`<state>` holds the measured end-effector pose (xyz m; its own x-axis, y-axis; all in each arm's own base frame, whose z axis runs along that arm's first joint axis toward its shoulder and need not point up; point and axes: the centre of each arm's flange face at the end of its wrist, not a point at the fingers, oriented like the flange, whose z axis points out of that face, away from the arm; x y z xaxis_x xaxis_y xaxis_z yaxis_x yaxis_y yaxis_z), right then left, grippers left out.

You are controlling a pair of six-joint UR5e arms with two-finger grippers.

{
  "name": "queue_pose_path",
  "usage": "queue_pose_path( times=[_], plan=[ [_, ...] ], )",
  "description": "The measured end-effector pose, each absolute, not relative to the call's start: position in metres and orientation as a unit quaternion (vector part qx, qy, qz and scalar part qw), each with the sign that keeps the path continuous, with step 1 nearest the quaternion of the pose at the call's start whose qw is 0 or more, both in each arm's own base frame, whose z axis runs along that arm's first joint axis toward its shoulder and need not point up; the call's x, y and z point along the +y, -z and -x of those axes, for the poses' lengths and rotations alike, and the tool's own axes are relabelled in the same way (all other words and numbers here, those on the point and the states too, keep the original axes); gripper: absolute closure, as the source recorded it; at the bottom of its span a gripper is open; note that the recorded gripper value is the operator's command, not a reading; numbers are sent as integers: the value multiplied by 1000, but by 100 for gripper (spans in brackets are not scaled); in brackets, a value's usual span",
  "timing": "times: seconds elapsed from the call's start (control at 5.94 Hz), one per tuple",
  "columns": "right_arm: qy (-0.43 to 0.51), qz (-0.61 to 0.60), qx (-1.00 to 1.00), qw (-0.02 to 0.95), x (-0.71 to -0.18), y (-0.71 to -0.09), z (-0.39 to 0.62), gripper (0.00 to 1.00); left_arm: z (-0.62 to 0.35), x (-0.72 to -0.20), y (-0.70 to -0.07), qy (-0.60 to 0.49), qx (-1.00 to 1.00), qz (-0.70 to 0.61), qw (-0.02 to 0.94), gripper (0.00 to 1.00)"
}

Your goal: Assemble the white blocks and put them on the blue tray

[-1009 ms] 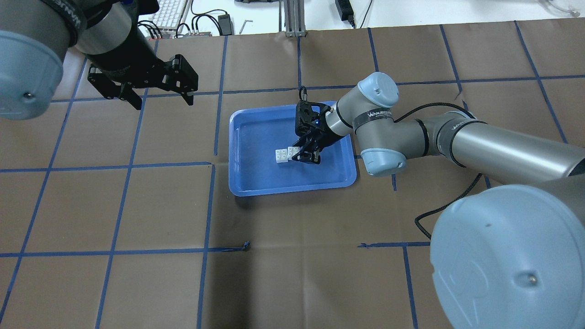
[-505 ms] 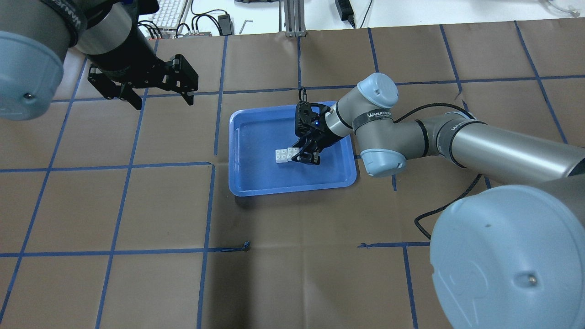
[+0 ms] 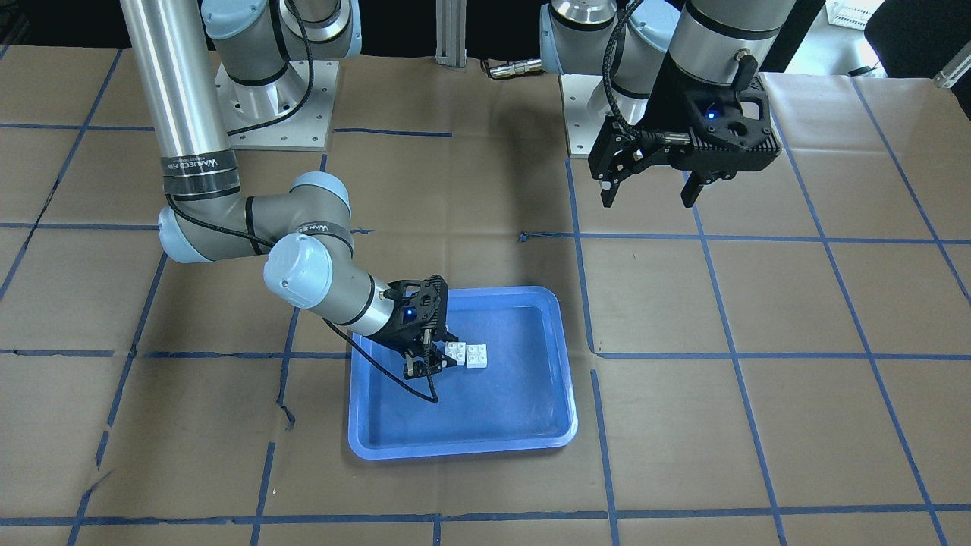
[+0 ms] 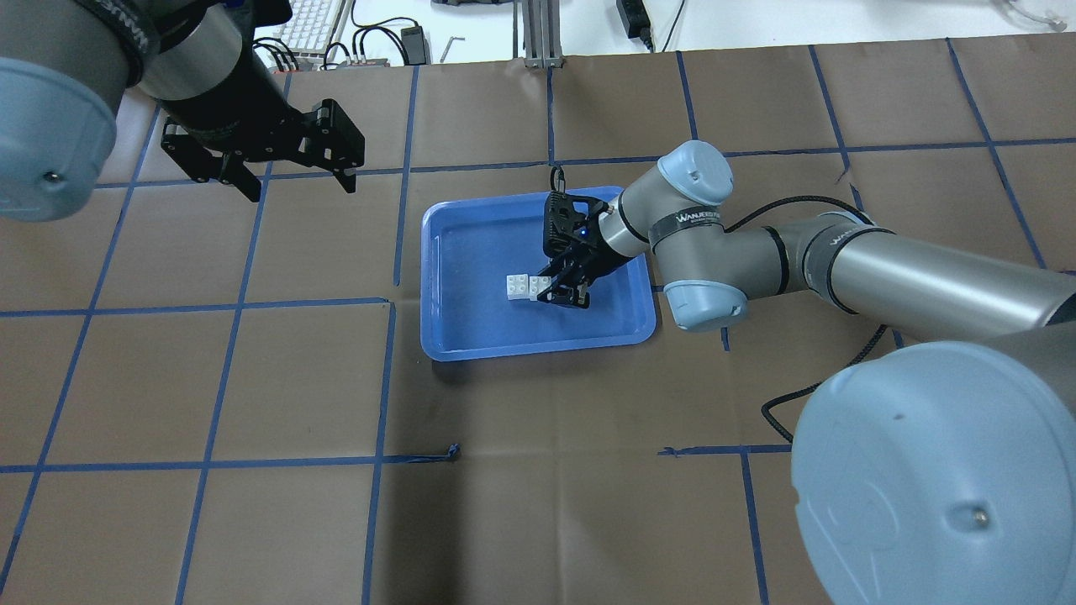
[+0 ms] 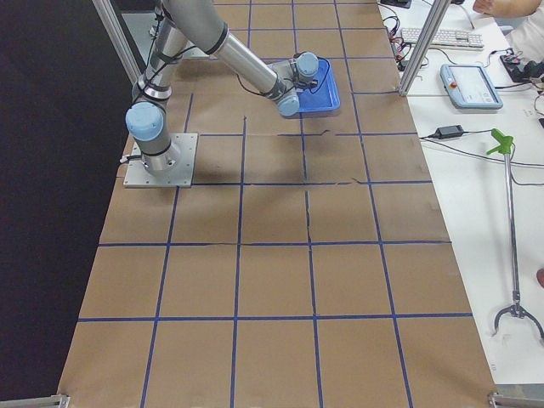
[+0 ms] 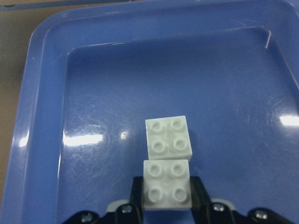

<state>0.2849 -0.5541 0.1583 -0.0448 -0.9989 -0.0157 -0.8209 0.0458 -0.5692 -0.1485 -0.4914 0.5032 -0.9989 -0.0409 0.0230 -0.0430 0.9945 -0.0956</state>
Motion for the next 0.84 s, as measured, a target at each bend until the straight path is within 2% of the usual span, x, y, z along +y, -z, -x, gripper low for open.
queue_pose_path(
  times=[0.84],
  plan=[
    [217,659,689,211,-554,-160,-286,69,149,-491,-502,-47,-999,-22,10,1]
  ],
)
